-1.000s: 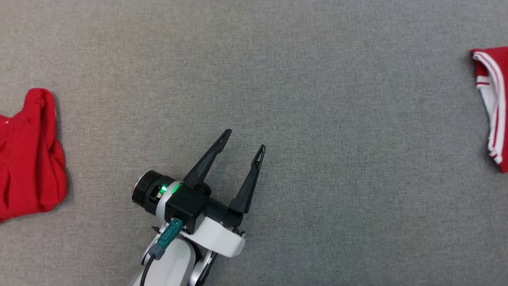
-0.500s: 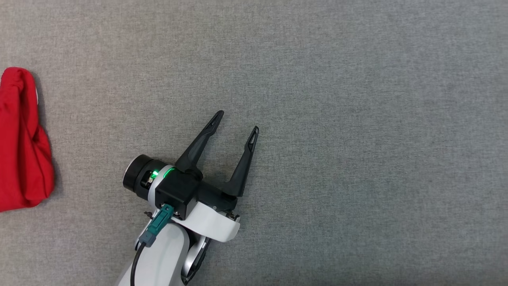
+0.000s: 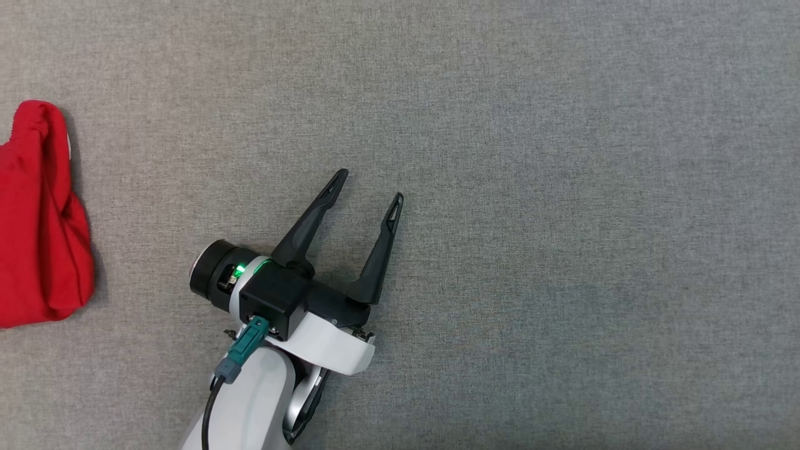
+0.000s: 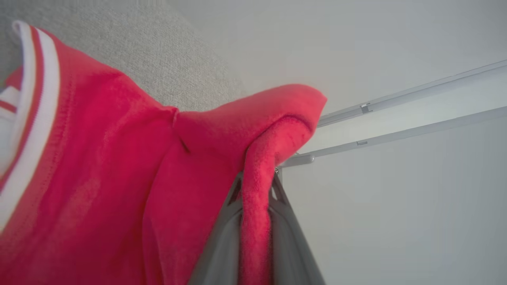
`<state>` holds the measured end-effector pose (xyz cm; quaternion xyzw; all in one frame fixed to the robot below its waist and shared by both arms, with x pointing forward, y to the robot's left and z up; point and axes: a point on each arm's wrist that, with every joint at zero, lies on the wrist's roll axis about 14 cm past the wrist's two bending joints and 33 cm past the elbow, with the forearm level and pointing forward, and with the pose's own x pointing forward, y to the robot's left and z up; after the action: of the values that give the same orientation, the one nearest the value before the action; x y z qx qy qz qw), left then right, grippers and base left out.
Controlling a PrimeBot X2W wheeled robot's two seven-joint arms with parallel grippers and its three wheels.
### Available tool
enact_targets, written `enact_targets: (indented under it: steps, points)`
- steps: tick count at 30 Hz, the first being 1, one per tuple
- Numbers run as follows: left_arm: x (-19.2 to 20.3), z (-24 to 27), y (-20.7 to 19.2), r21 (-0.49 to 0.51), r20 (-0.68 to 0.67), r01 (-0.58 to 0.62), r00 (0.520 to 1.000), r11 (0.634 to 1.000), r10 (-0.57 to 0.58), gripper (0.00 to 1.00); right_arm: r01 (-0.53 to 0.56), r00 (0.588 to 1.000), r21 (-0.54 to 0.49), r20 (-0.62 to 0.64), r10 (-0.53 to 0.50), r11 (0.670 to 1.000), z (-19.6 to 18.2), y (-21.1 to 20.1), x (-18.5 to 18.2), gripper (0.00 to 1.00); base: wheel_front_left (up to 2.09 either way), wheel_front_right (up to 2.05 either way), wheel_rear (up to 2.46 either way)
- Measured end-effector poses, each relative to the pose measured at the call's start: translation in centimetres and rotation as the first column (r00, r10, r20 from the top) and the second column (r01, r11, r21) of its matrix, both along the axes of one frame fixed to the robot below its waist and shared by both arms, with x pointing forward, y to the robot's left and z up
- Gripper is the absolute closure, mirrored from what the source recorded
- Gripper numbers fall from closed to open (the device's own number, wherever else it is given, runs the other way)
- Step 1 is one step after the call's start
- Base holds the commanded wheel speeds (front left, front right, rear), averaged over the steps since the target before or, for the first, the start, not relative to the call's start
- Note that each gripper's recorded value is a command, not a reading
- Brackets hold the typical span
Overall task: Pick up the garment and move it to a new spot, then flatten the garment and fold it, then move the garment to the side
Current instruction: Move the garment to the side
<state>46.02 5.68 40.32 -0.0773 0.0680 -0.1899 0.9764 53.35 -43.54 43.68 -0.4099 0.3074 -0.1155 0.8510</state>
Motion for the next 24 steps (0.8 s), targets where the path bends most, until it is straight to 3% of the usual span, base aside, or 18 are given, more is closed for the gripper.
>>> enact_targets:
  steps: [2,3,15,20,24]
  points:
    - [0.0,0.1,0.1,0.001,0.002,-0.003,1.000,1.000,0.003,0.00,0.008,1.000,0.014,0.015,-0.009,1.000,0.3,0.2,-0.2,0.97,0.00,0.00,0.00]
    - [-0.1,0.2,0.2,0.002,0.003,-0.004,1.000,1.000,0.004,0.00,0.007,1.000,0.014,0.020,-0.007,1.000,0.6,0.4,-0.2,0.00,0.00,0.00,0.00]
    - [-1.0,1.6,0.4,-0.002,0.020,-0.017,1.000,1.000,0.017,0.00,-0.003,0.995,0.071,0.096,-0.004,0.997,3.5,2.4,-0.8,0.00,0.00,0.00,0.00]
    - [-1.5,2.4,0.7,0.002,0.031,-0.028,0.999,1.000,0.028,0.00,-0.072,0.982,0.111,0.184,0.051,0.991,5.8,4.7,-0.2,0.00,0.00,0.00,0.00]
    - [-2.4,3.6,0.8,0.006,0.051,-0.037,0.998,0.999,0.037,0.00,-0.184,0.936,0.218,0.335,0.103,0.959,8.2,8.3,0.4,0.00,0.00,0.00,0.00]
